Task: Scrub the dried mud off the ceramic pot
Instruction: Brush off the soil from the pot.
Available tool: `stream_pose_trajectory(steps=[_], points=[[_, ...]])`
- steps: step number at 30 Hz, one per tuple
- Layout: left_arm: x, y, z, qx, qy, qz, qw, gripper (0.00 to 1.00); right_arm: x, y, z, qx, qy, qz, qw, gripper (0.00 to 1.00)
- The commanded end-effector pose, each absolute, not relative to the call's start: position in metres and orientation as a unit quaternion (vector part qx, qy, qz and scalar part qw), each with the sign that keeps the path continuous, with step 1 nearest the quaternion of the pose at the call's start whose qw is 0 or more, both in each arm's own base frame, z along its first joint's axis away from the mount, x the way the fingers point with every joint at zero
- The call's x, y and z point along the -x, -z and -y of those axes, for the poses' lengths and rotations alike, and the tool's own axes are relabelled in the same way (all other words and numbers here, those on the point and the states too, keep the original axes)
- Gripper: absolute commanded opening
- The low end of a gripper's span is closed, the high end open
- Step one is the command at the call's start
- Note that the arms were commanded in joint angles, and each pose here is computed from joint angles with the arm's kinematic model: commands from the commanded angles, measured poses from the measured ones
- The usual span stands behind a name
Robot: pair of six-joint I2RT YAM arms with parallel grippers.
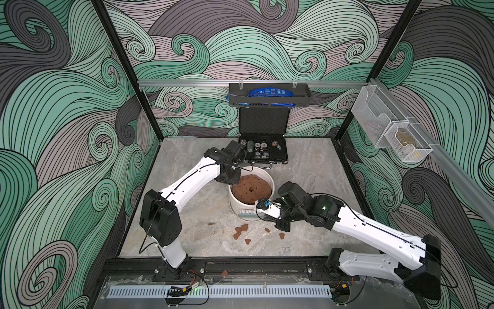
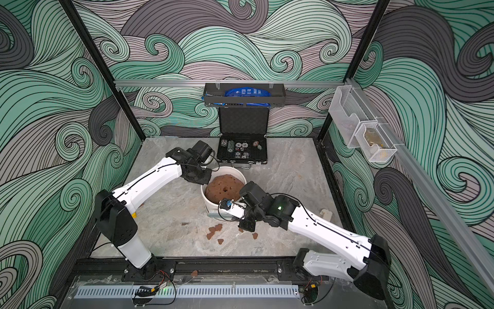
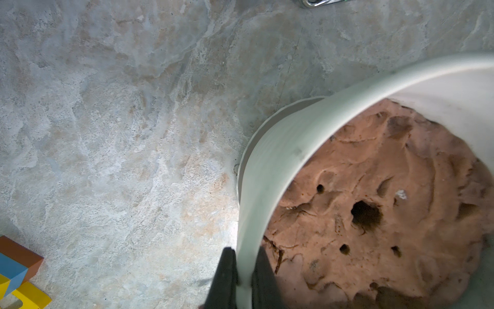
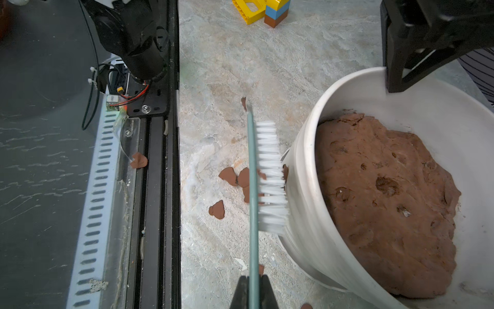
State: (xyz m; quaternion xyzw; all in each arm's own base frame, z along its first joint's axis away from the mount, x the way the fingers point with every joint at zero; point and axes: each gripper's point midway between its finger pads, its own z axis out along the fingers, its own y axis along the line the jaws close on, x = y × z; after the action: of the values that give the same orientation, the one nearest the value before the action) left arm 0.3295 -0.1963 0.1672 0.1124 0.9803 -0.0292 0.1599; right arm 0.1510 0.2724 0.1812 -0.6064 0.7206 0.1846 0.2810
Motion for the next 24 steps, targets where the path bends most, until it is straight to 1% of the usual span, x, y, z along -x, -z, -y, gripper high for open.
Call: stream_pose_trajectory(steps=[1, 4, 9, 13, 17, 21, 23, 24], points=[[-0.335, -0.156, 0.208, -0.110, 0.052, -0.982, 0.145, 0.02, -0.160, -0.170, -0.276, 0.583, -0.171, -0.741, 0.287, 0.00], [-0.336, -0.155, 0.207, -0.111, 0.051, -0.982, 0.145, 0.02, -0.170, -0.158, -0.268, 0.566, -0.136, -0.765, 0.276, 0.00], [-0.336, -0.153, 0.207, -0.112, 0.049, -0.982, 0.143, 0.02, -0.173, -0.148, -0.269, 0.553, -0.119, -0.782, 0.262, 0.00], [-0.337, -0.154, 0.205, -0.113, 0.045, -0.982, 0.145, 0.02, -0.173, -0.133, -0.264, 0.548, -0.076, -0.801, 0.230, 0.00], [-0.338, -0.152, 0.205, -0.114, 0.046, -0.982, 0.144, 0.02, -0.166, -0.122, -0.260, 0.557, -0.054, -0.803, 0.206, 0.00], [-0.339, -0.149, 0.204, -0.116, 0.043, -0.982, 0.143, 0.02, -0.149, -0.115, -0.252, 0.585, -0.034, -0.792, 0.170, 0.00], [-0.341, -0.149, 0.203, -0.117, 0.042, -0.982, 0.143, 0.03, -0.137, -0.122, -0.256, 0.610, -0.049, -0.772, 0.172, 0.00], [-0.342, -0.149, 0.203, -0.119, 0.042, -0.981, 0.144, 0.06, -0.127, -0.133, -0.263, 0.623, -0.087, -0.755, 0.187, 0.00]])
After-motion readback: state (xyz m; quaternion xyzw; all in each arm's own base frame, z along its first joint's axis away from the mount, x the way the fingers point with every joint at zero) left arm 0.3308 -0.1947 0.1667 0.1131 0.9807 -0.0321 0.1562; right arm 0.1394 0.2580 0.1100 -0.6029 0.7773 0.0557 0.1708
